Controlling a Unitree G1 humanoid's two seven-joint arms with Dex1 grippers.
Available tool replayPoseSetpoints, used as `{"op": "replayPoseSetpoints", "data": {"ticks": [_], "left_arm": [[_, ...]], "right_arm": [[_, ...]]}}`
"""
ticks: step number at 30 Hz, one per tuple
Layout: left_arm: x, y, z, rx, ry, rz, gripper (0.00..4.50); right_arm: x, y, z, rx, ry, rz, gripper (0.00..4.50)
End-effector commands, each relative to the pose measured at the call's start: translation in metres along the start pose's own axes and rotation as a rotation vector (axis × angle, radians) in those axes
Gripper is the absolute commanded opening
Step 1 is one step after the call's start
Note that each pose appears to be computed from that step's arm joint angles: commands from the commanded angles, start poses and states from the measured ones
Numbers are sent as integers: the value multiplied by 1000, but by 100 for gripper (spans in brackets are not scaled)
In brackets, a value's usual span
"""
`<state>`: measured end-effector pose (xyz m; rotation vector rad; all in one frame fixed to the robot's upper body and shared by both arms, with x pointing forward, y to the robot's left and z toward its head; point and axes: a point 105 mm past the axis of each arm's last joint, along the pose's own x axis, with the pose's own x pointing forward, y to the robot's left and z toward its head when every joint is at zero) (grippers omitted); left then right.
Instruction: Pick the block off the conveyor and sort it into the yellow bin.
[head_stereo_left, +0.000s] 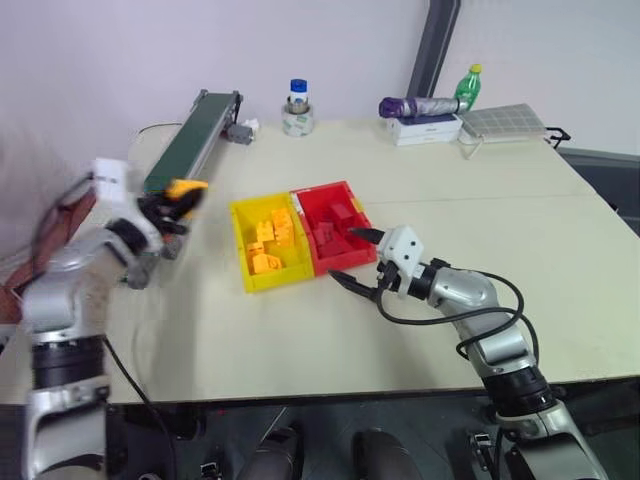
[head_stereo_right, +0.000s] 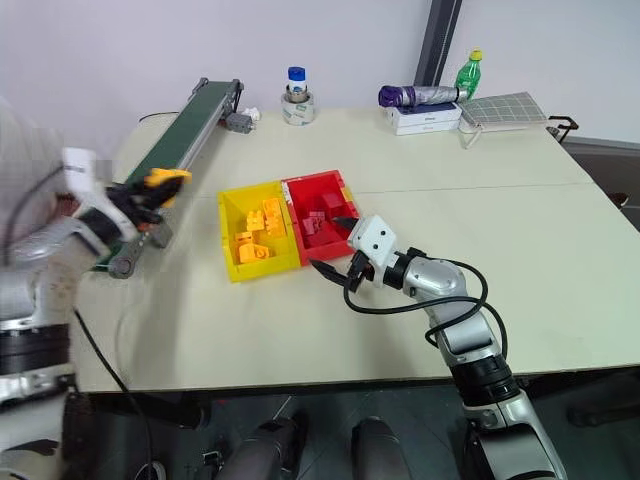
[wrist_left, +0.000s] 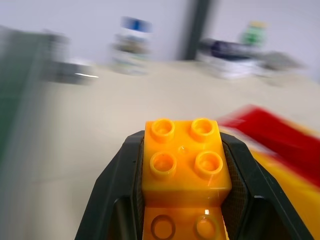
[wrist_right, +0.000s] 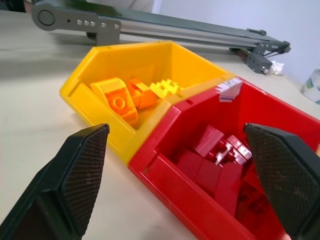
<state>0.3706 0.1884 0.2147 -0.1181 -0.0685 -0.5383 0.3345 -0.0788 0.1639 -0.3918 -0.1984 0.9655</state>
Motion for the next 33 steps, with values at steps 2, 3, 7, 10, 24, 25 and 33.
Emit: {"op": "replayPoseSetpoints", "data": {"ticks": [2,3,7,10,24,25,33], "left_arm": [[13,-19,0,22,-35,-9,135],[16,-21,-4,12,-32,-11,135],[22,-29,-15,-54,-35,-27,238],[23,-31,-19,-46,-33,-23,377],[-49,-1,-1,219,75,-141,439],[-54,4,-2,240,89,-131,439],[-76,18,-11,257,107,-101,439]], "right_arm": [[-2,-3,16,-39,-45,-19,450],[-3,-4,16,-38,-44,-24,450],[-9,-8,14,-42,-29,-49,450],[-12,-8,14,-41,-26,-55,450],[-9,-4,12,-33,-28,-42,450],[-9,-4,12,-35,-27,-40,450],[-9,-7,14,-45,-25,-24,450]]}}
